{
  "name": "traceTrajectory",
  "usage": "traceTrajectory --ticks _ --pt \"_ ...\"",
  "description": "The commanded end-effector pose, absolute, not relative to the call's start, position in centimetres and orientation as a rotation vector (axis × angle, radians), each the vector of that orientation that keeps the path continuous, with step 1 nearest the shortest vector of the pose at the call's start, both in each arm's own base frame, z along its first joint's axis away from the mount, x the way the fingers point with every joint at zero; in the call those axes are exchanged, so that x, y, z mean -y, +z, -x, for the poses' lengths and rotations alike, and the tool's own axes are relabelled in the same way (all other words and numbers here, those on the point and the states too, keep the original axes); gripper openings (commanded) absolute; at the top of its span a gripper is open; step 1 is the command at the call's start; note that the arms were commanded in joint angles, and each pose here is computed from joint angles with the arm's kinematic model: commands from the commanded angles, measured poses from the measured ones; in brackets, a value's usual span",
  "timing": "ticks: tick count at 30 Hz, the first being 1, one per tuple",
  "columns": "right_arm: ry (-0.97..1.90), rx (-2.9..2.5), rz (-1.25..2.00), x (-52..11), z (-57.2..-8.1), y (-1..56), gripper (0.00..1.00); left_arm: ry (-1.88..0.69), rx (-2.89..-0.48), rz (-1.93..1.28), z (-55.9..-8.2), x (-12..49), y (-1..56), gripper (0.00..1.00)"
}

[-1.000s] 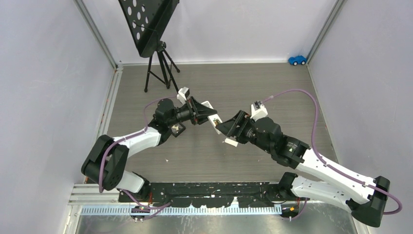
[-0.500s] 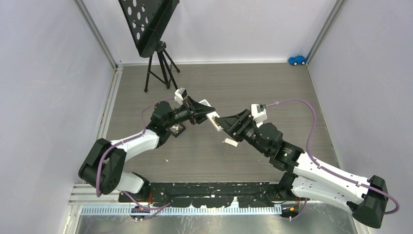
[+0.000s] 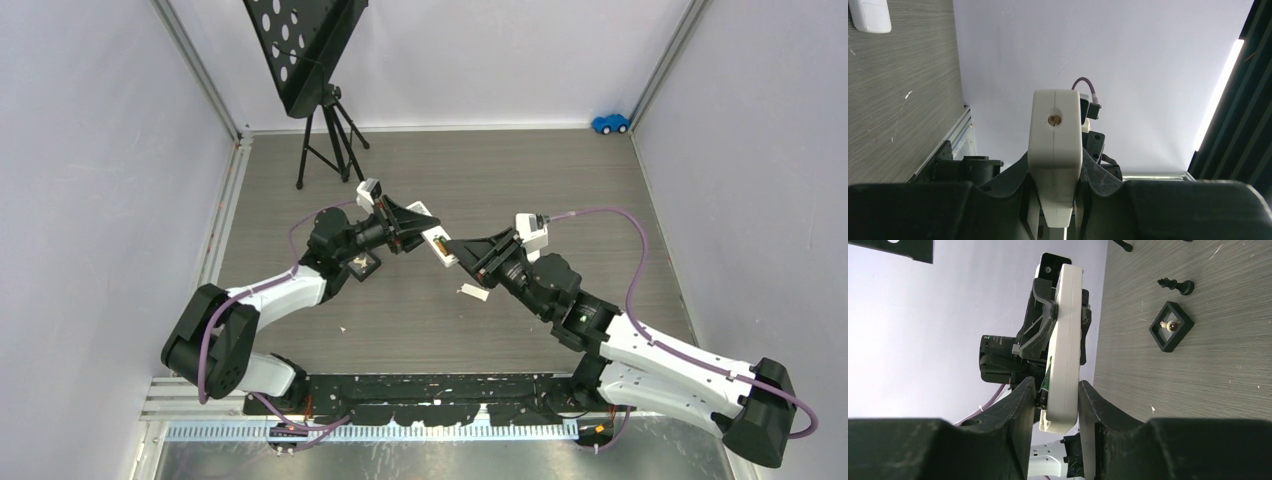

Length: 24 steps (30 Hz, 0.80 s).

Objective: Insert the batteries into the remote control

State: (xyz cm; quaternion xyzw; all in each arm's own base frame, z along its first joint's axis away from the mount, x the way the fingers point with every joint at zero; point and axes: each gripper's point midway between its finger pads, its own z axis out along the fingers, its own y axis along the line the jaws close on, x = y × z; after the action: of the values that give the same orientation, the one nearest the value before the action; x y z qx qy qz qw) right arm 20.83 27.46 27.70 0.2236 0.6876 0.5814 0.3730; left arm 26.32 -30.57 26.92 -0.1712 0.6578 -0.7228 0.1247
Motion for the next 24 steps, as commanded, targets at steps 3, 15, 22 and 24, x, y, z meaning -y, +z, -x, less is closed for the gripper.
traceTrajectory --ticks 3,15,22,24 --pt "1.509 -1.701 -0.615 -27.6 -21.8 29.2 0.32 -2.155 -1.818 0.396 -25.4 30.0 29.8 0.00" --pt "1.339 -1.835 -0.638 -27.7 -22.7 25.7 0.24 -2.154 -1.800 0.317 -24.7 30.0 30.9 0.00" --pt "1.233 -1.896 -0.523 -26.5 -21.8 25.4 0.56 -2.010 -1.871 0.161 -24.3 30.1 29.3 0.00" --pt "1.248 -1.884 -0.437 -26.7 -21.2 26.4 0.66 -1.945 -1.900 0.098 -24.1 30.0 28.5 0.00"
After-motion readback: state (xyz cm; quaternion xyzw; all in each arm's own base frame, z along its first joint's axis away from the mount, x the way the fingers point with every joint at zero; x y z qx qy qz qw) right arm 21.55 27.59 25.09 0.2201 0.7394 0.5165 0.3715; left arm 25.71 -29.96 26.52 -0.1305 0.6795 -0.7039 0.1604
